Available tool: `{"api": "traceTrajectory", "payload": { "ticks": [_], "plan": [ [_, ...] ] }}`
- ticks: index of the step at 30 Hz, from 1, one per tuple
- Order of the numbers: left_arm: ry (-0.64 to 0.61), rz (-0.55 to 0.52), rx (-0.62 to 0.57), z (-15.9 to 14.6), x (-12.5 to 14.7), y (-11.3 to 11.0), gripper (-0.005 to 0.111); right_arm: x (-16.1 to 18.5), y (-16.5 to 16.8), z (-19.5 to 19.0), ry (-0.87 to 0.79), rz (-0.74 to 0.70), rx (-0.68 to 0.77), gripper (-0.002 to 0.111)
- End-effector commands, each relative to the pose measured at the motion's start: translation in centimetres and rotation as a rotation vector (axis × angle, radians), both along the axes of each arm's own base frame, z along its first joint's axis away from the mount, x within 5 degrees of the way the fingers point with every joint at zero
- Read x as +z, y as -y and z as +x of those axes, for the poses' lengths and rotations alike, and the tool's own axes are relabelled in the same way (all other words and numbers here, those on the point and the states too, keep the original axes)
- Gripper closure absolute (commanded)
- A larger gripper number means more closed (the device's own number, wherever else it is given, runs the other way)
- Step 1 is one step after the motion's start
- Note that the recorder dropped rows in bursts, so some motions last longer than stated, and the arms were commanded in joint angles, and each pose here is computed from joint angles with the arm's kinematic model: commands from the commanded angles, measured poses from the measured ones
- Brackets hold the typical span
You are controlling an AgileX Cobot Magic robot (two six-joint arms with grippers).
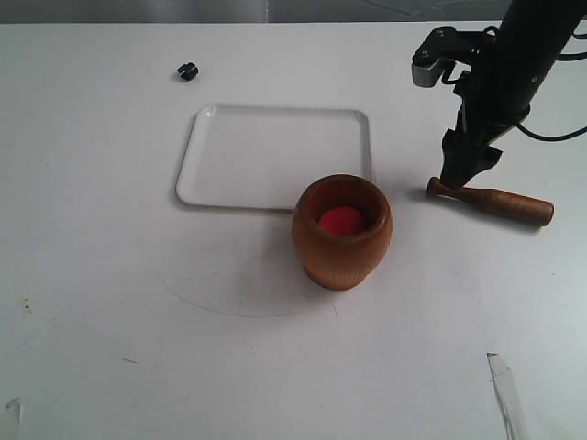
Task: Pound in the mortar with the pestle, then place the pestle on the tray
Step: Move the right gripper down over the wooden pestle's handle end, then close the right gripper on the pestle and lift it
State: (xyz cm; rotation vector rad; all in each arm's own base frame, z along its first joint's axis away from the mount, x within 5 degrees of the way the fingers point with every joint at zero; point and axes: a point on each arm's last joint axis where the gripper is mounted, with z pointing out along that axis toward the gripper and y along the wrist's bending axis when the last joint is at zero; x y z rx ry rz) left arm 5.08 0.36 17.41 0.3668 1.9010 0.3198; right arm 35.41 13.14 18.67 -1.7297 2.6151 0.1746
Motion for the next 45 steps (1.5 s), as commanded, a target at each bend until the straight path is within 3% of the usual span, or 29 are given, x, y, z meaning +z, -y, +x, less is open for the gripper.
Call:
{"api": "traceTrajectory", "payload": {
  "ticks": [1,17,40,42,45],
  "plan": [
    [0.004,-0.015,-0.006,0.0,0.0,0.1,0.107,-0.3,0.2,0.5,0.032,-0.026,0.009,0.025],
    [0.004,-0.015,-0.006,0.0,0.0,0.1,0.107,-5.2,0.7,0.7,-0.083,-0.128,0.071,0.039],
    [0.004,-0.015,-0.006,0.0,0.0,0.1,0.107,-5.6,0.2,1.4,0.007,-0.075,0.043,0.040],
    [0.004,-0.015,-0.006,0.0,0.0,0.1,0.107,-5.6,0.2,1.4,0.007,-0.075,0.043,0.043],
    [0.004,-0.015,-0.006,0.0,0.0,0.1,0.107,-5.6,0.1,1.3,0.001,-0.058,0.031,0.061]
  ]
}}
